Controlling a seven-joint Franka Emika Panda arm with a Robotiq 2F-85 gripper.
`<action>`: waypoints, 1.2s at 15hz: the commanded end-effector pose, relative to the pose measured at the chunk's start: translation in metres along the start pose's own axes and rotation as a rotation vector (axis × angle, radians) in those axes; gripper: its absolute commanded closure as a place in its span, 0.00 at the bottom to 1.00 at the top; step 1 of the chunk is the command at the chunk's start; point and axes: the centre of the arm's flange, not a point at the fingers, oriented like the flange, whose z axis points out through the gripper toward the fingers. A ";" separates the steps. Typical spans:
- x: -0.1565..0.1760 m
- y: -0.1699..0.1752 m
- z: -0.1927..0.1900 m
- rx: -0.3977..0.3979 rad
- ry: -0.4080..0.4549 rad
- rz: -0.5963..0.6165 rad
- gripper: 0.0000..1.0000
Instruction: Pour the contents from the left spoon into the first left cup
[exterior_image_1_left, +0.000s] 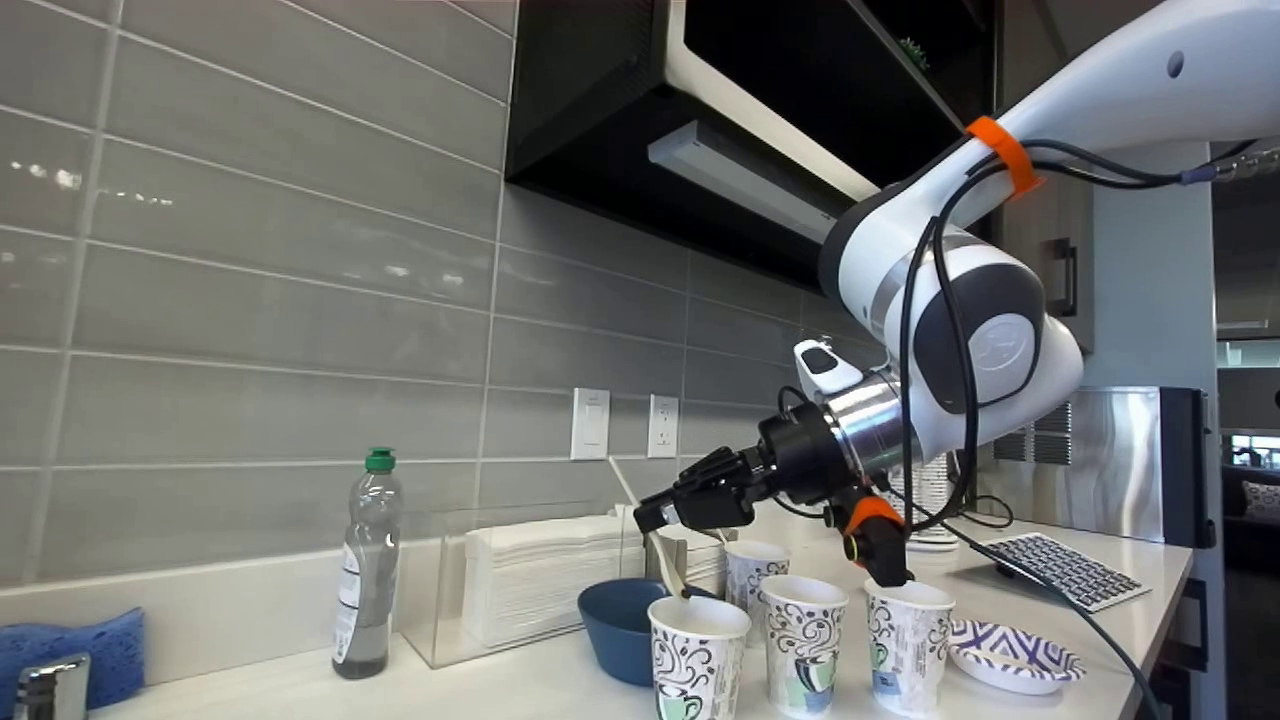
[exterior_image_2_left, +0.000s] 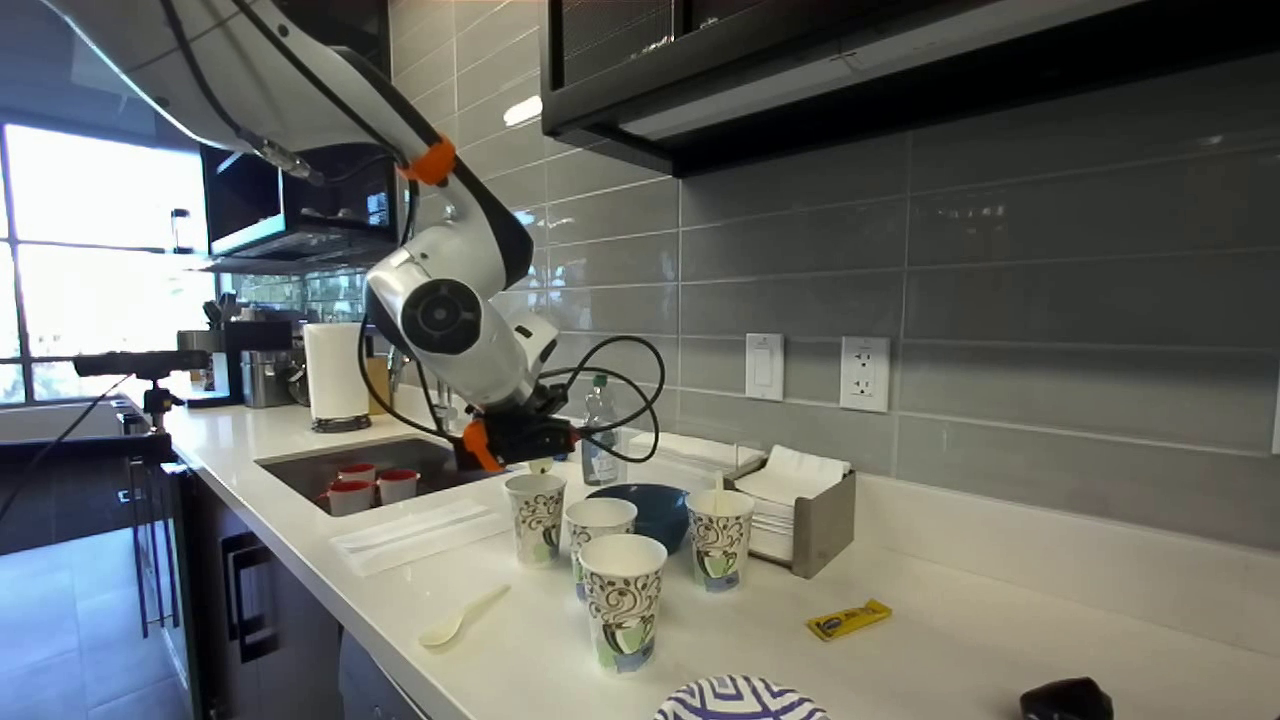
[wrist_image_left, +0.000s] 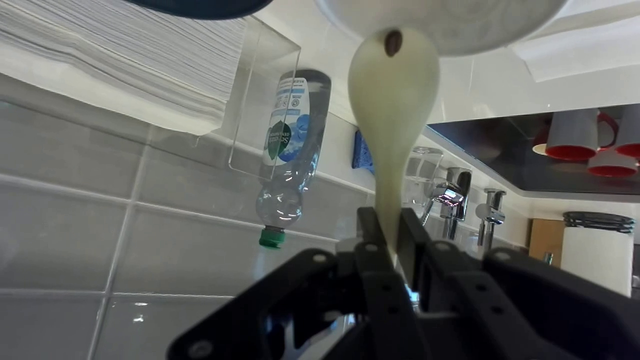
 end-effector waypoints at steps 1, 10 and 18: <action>-0.006 -0.008 -0.015 -0.021 0.034 -0.014 0.97; -0.008 -0.015 -0.029 -0.033 0.068 -0.037 0.97; -0.010 -0.020 -0.036 -0.025 0.115 -0.053 0.97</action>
